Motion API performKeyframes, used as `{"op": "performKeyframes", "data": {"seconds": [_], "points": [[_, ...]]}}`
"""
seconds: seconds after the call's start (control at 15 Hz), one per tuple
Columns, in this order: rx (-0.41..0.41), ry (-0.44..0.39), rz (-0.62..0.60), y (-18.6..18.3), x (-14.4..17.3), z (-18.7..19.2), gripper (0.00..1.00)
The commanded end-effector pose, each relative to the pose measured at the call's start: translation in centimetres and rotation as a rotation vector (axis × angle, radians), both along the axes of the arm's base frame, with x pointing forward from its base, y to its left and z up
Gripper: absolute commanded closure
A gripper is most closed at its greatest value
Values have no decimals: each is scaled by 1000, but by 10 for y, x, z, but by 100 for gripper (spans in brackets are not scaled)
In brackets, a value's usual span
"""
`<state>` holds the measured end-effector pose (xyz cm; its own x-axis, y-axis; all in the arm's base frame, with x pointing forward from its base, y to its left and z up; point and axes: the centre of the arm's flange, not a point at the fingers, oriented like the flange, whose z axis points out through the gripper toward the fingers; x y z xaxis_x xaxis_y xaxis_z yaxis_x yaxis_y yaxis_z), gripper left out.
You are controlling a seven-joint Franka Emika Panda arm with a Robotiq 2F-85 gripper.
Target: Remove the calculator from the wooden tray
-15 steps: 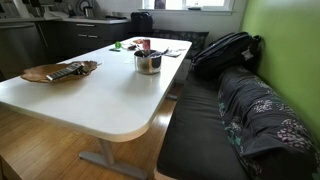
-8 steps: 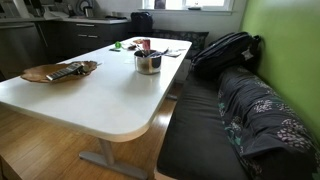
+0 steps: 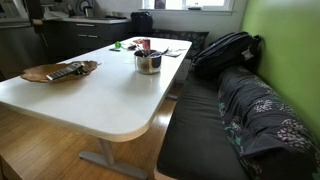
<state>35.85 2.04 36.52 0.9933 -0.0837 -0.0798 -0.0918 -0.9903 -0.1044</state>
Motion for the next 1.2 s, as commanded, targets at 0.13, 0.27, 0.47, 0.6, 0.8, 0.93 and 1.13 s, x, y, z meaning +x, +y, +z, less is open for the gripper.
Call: {"op": "performKeyframes", "data": {"seconds": [0.13,0.27,0.47,0.6,0.8,0.93,1.13], "points": [[28,14,19,-6,2,-6,0],[130,18,113,-20,-2,-12,0],[219,-27,242,-35,-5,-19,0],[279,-52,333,-46,-7,-21,0],[265,-63,332,-48,-6,-16,0],[281,-68,352,-52,-7,-17,0],[288,-79,361,-27,6,-28,0]]}}
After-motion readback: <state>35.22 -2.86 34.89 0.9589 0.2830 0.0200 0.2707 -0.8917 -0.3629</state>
